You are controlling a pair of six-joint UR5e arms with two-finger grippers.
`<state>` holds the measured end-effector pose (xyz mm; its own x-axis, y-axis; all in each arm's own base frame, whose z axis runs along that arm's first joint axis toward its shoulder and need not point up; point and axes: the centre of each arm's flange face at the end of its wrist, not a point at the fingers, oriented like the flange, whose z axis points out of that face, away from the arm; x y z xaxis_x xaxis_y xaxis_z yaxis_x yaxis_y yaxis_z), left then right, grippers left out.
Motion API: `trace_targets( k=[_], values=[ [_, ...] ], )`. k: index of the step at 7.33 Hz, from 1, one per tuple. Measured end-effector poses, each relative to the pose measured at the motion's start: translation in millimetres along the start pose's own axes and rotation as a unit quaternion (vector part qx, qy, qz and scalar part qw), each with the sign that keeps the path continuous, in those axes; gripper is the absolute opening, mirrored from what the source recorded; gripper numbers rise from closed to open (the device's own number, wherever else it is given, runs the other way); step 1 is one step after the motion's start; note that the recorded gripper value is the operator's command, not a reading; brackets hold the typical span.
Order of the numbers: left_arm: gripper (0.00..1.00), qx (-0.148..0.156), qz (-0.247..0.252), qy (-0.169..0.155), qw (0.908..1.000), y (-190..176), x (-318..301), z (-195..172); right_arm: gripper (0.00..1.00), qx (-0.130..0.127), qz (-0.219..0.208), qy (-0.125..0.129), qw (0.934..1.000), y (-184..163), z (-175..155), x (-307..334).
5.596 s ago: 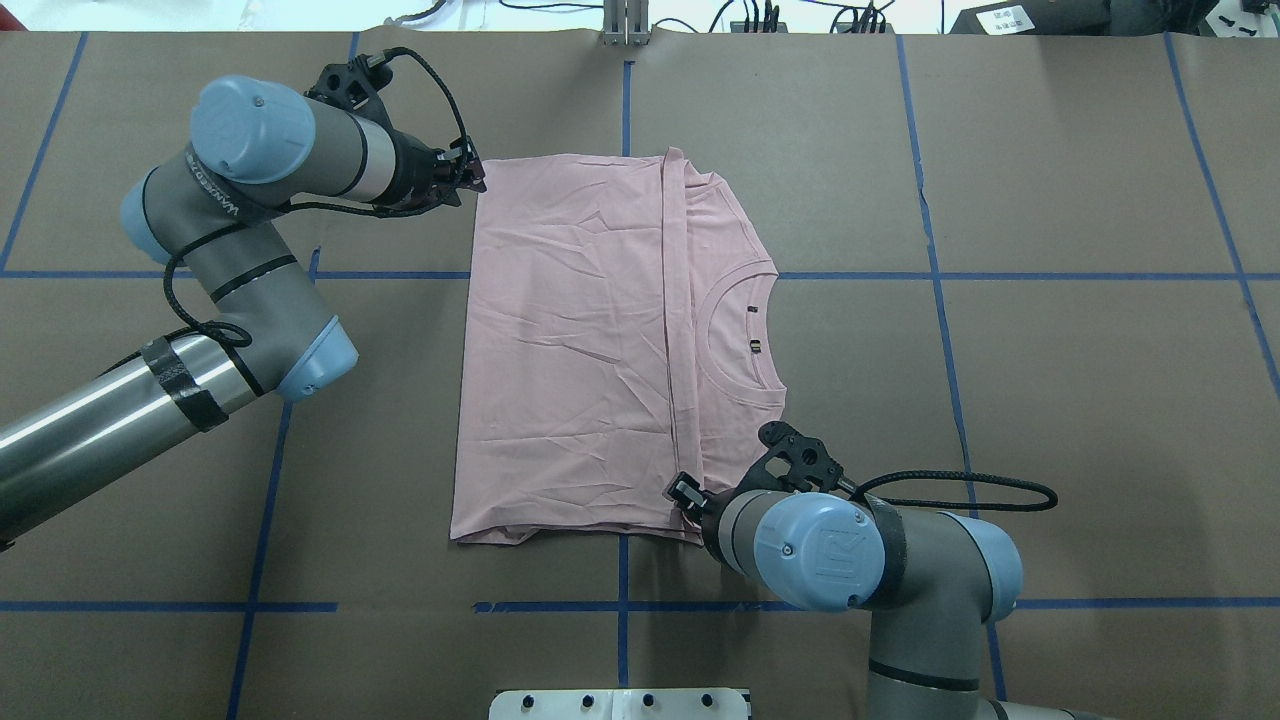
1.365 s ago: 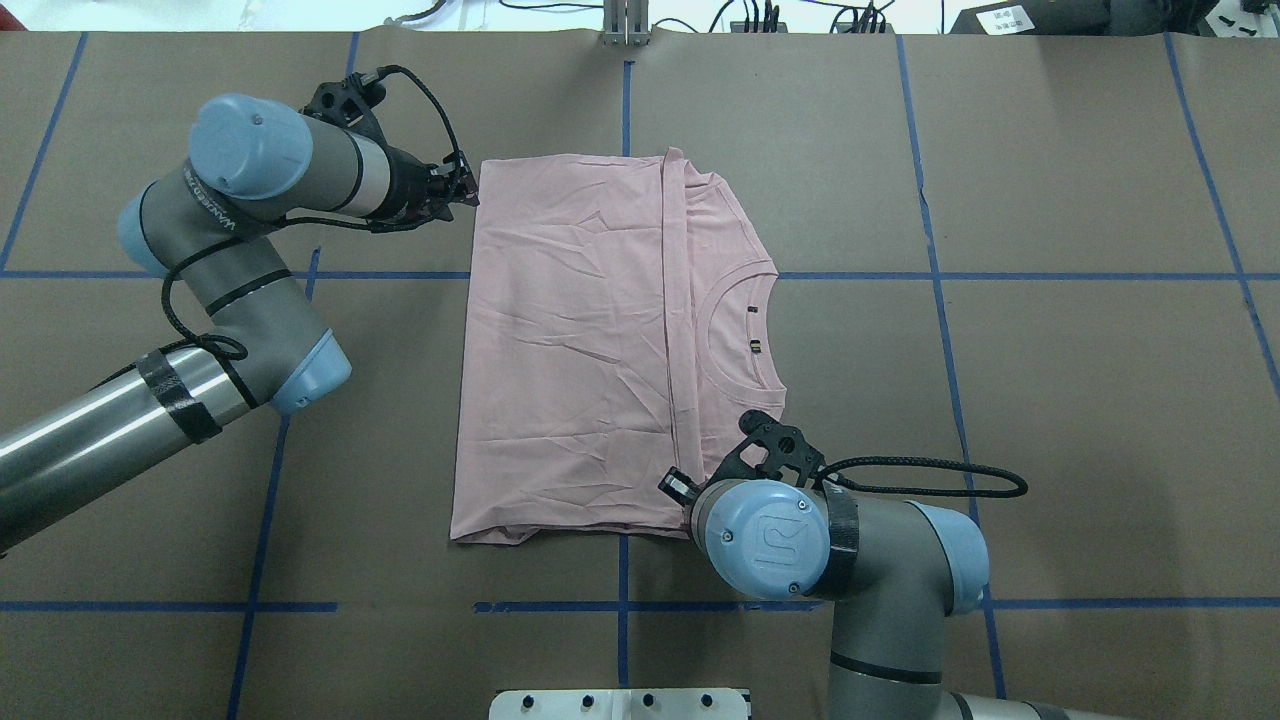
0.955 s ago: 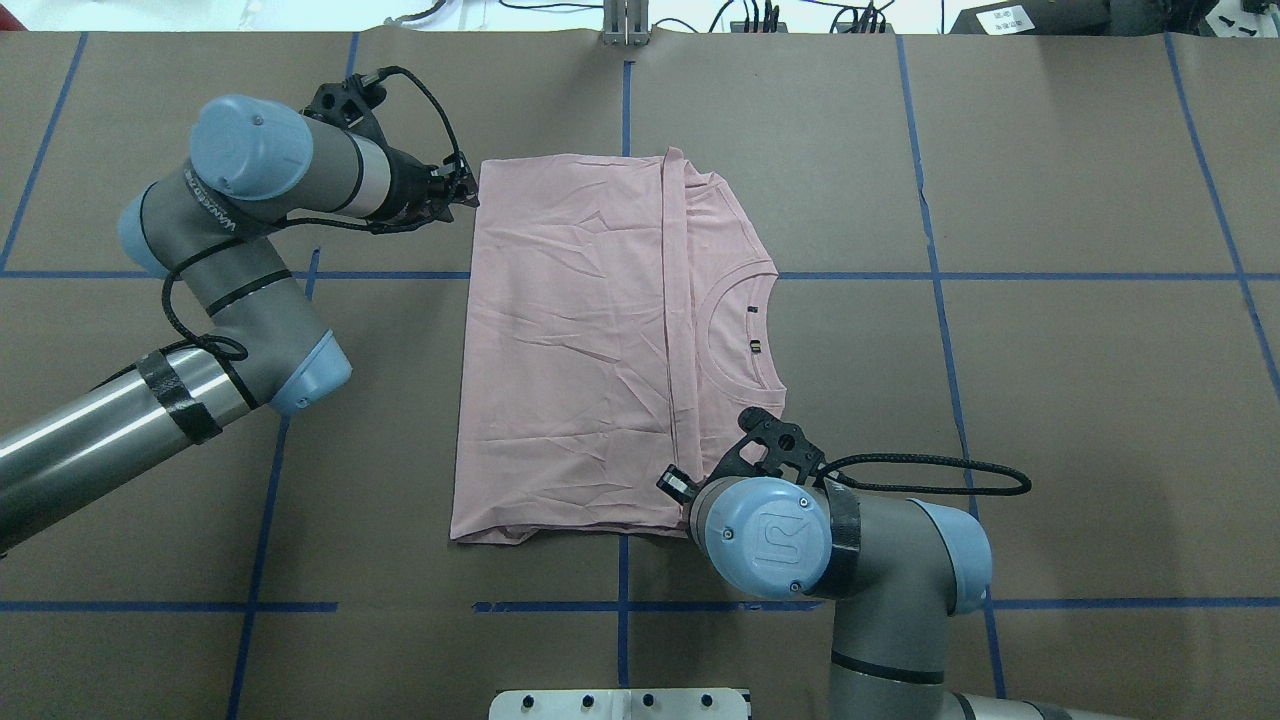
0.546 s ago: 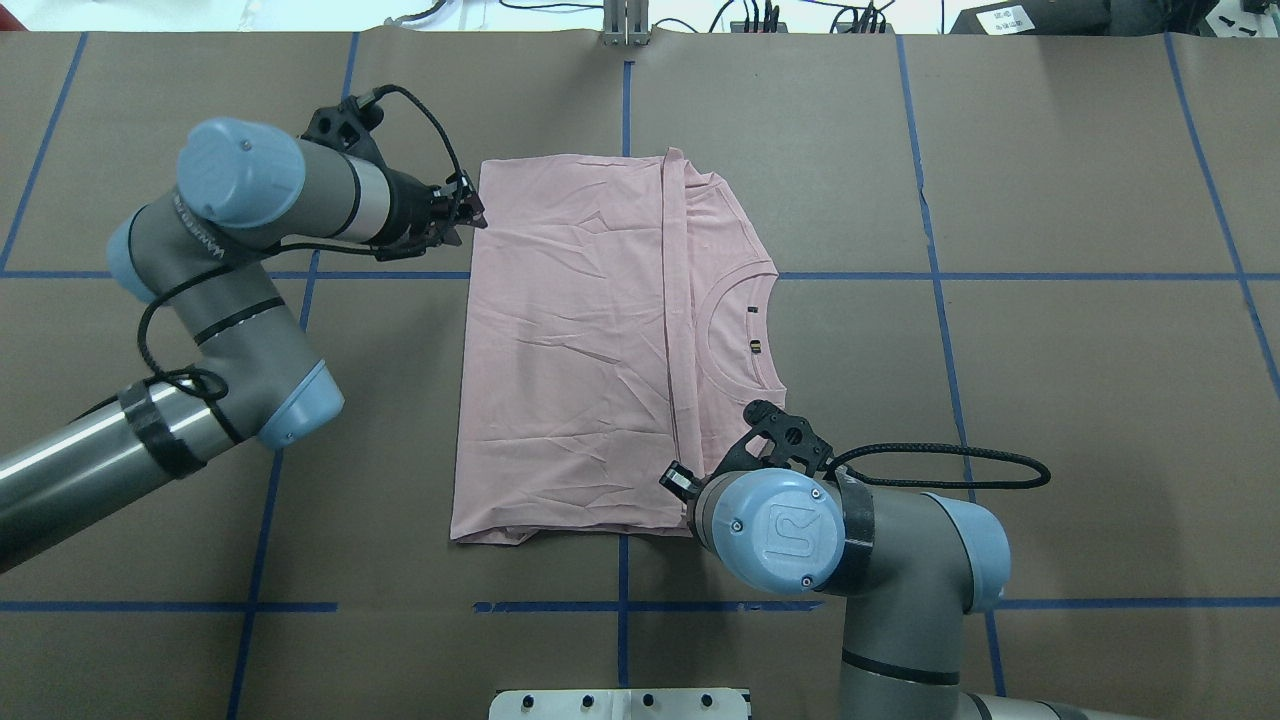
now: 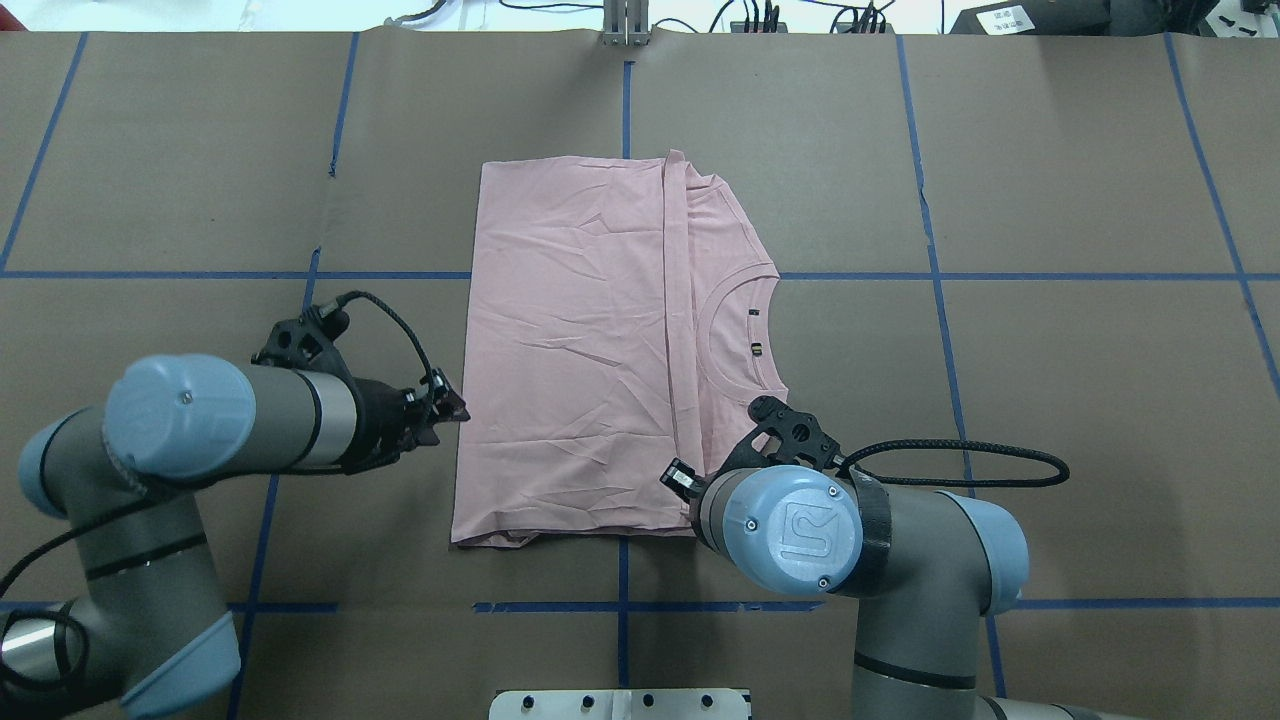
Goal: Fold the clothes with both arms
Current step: 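Move the left gripper to the shirt's other near corner, then grasp both near corners of the shirt with the left and right grippers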
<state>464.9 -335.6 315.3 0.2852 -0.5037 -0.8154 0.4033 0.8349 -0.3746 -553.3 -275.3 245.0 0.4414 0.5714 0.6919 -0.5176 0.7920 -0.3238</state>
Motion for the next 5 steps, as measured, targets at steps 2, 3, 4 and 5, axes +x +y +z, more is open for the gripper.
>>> trace_targets(
  k=[2, 3, 4, 5],
  values=[
    [0.5, 0.0, -0.014, -0.038, 0.9992, 48.9, -16.6, 16.5, 0.0, 0.0, 0.0, 0.0, 1.0, 0.3, -0.2, 0.0],
    [0.5, 0.001, -0.015, -0.044, 0.9989, 59.2, -20.1, 22.8, 0.0, 0.0, -0.001, 0.0, 1.0, 0.0, -0.1, 0.1],
    [0.5, 0.003, -0.015, -0.051, 0.9986, 62.1, -23.8, 29.5, 0.0, 0.0, -0.003, 0.0, 1.0, -0.3, -0.2, 0.0],
    [0.5, 0.005, -0.015, -0.056, 0.9983, 62.3, -26.8, 34.6, 0.0, 0.0, -0.003, 0.0, 1.0, -0.4, -0.2, -0.1]
  ],
)
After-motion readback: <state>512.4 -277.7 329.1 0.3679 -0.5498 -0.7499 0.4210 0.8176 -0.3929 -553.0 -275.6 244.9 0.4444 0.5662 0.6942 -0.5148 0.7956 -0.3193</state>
